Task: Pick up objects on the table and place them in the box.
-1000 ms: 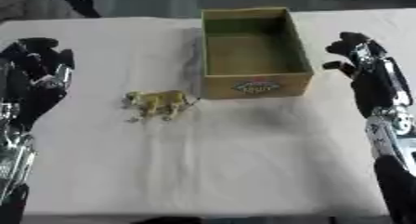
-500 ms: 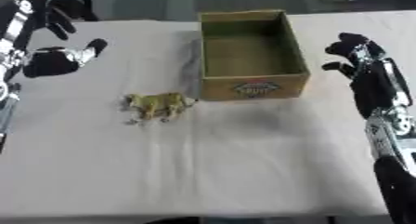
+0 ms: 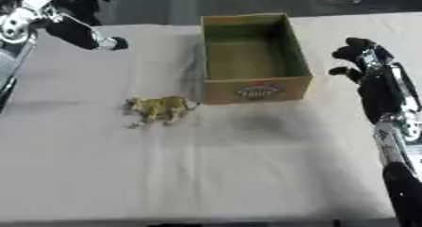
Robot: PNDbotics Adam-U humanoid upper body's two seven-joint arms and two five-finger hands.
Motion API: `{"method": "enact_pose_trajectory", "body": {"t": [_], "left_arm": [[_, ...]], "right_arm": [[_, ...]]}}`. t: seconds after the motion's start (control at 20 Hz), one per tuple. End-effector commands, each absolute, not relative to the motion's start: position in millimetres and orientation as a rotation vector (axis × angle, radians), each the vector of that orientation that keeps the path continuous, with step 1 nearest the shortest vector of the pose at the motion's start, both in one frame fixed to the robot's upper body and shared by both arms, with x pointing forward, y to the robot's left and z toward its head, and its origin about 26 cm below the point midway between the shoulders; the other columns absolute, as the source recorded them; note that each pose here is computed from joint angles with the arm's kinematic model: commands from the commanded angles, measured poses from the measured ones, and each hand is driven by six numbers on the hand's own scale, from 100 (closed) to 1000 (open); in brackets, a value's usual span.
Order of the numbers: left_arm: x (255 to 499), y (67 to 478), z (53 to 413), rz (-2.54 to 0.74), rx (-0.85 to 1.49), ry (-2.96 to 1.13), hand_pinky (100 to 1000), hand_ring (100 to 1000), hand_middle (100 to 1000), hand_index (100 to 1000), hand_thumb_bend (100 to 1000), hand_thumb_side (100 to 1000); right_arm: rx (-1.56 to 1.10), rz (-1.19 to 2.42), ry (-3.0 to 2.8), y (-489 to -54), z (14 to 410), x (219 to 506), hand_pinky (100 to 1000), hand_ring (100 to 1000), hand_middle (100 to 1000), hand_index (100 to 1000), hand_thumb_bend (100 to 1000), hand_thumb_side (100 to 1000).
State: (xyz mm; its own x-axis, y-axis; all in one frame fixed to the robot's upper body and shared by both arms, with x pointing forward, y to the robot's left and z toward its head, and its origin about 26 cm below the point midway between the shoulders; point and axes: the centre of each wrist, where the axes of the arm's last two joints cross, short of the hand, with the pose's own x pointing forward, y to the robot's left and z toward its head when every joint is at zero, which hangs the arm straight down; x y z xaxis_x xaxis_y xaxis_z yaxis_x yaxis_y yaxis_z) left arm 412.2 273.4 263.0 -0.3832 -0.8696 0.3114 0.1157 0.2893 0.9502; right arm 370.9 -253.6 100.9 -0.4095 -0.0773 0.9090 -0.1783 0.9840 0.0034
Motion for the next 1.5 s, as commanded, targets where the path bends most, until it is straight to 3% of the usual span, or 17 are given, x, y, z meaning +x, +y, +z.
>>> {"method": "enact_pose_trajectory", "body": {"t": [0.05, 0.45, 0.95, 1.5], "left_arm": [[428, 271, 267, -1.357, 0.685, -1.490, 533, 555, 572, 697, 753, 166], [459, 241, 251, -1.571, 0.606, -1.318, 544, 565, 585, 698, 807, 226], [466, 226, 217, -1.672, 0.532, -1.206, 540, 558, 577, 695, 839, 263], [469, 228, 192, -1.725, 0.500, -1.107, 534, 548, 564, 685, 821, 217]], "right_arm": [[0.182, 0.130, -2.011, -256, 108, 372, 572, 744, 614, 744, 100, 553], [0.195, 0.140, -2.002, -255, 106, 372, 572, 745, 614, 744, 100, 560], [0.197, 0.138, -2.001, -254, 106, 372, 572, 745, 614, 745, 100, 561], [0.199, 0.140, -2.000, -254, 106, 372, 572, 746, 614, 745, 100, 565]]}}
